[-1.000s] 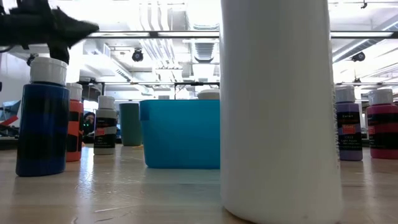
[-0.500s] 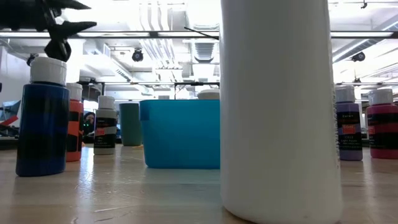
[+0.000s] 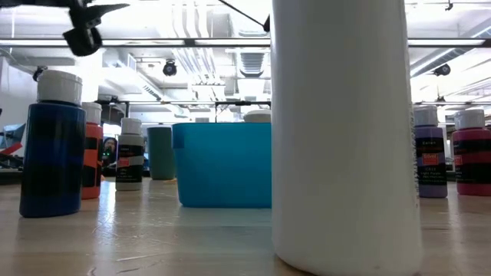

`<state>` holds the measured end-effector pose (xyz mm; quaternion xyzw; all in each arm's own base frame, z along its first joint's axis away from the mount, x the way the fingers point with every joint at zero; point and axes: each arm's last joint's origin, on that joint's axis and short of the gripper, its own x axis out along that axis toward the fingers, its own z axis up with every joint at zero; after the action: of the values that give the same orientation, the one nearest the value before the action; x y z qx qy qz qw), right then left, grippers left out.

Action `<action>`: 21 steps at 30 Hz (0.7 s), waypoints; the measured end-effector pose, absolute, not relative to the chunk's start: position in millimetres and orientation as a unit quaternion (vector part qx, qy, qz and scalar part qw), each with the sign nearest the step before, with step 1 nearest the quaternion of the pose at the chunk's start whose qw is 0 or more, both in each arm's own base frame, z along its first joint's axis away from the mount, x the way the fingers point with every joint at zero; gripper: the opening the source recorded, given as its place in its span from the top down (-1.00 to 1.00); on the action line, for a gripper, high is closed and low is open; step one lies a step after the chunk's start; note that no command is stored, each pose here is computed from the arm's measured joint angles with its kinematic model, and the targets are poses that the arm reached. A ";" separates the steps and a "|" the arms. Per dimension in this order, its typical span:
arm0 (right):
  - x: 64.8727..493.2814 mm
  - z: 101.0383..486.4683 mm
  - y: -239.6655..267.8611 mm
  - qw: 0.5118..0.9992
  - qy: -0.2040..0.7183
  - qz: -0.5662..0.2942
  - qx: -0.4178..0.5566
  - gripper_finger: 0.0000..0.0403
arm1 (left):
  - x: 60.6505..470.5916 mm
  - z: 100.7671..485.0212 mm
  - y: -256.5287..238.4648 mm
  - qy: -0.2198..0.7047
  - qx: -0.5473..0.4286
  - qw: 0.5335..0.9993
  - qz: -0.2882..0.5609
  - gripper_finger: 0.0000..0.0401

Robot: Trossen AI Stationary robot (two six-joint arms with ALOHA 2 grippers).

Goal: Pick & Place Paint Supplies
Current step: Put the yellow paint brush into the green cup

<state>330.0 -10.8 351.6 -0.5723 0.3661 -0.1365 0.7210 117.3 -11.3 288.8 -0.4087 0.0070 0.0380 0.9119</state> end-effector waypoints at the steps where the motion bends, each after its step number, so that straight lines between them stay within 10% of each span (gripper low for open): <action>1: 330.4 352.2 -9.2 0.721 0.363 -0.136 -0.574 0.96 | 120.9 292.0 -11.6 0.013 -0.407 0.913 0.037 0.04; 21: 332.0 356.1 4.1 0.712 0.343 -0.134 -0.597 0.96 | 197.8 313.8 47.8 0.147 -0.446 0.883 0.001 0.04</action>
<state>332.0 4.1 356.1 -0.5973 0.3430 -0.1343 0.7125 197.8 47.8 313.8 -0.4455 0.1466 0.0014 0.8832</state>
